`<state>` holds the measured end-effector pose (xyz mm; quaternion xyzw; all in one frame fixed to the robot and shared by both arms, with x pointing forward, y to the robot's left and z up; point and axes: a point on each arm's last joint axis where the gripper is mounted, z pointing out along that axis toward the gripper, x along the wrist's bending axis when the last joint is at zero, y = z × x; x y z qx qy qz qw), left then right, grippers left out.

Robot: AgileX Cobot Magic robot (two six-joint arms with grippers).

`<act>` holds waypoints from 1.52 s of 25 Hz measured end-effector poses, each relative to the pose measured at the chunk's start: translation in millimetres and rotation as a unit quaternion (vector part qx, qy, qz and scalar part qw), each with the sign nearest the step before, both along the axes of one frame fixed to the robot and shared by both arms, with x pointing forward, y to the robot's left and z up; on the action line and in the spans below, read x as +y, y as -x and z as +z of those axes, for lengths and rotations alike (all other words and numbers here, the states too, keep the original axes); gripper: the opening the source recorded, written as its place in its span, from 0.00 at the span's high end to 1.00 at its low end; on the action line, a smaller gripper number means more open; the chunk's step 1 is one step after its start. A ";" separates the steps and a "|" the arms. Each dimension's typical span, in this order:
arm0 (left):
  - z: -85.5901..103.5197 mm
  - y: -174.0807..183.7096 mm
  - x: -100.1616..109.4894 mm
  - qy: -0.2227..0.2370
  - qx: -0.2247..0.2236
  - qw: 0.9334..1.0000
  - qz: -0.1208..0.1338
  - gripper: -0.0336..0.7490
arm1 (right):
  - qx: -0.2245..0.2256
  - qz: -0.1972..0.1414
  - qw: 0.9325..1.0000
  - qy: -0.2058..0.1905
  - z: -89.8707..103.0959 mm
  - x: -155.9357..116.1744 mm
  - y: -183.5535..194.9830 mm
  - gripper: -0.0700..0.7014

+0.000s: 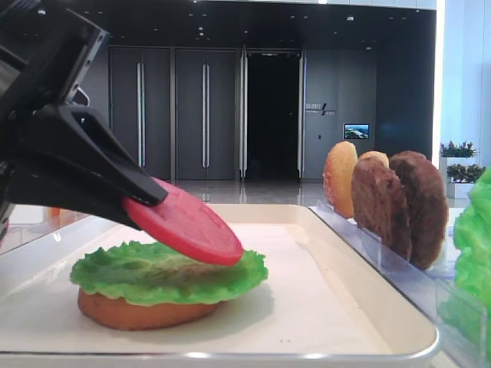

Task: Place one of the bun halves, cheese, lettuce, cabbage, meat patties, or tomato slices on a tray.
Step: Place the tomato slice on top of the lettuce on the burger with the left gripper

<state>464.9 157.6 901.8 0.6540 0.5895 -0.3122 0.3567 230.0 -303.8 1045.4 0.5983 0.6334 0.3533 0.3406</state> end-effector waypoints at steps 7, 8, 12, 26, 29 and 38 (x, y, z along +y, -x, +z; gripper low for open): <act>-0.9 -0.6 0.5 -0.005 -0.001 1.000 0.003 0.88 | 0.000 0.000 1.000 0.000 0.0 0.0 0.0 0.60; -1.1 -0.7 0.6 -0.006 -0.002 1.000 0.003 0.88 | 0.000 0.000 1.000 0.000 0.0 0.0 0.0 0.60; -1.7 -1.1 1.0 -0.010 -0.003 1.000 0.005 0.88 | 0.000 0.000 1.000 0.000 0.0 0.0 0.0 0.60; -2.0 -1.3 1.2 -0.012 -0.004 1.000 0.006 0.87 | 0.000 0.000 1.000 0.000 0.0 0.0 0.0 0.60; -2.0 -1.3 1.2 -0.012 -0.004 1.000 0.006 0.79 | 0.000 0.000 1.000 0.000 0.0 0.0 0.0 0.60; -1.8 -1.2 1.1 -0.010 -0.001 1.000 0.007 0.46 | 0.000 0.000 1.000 0.000 0.0 0.0 0.0 0.60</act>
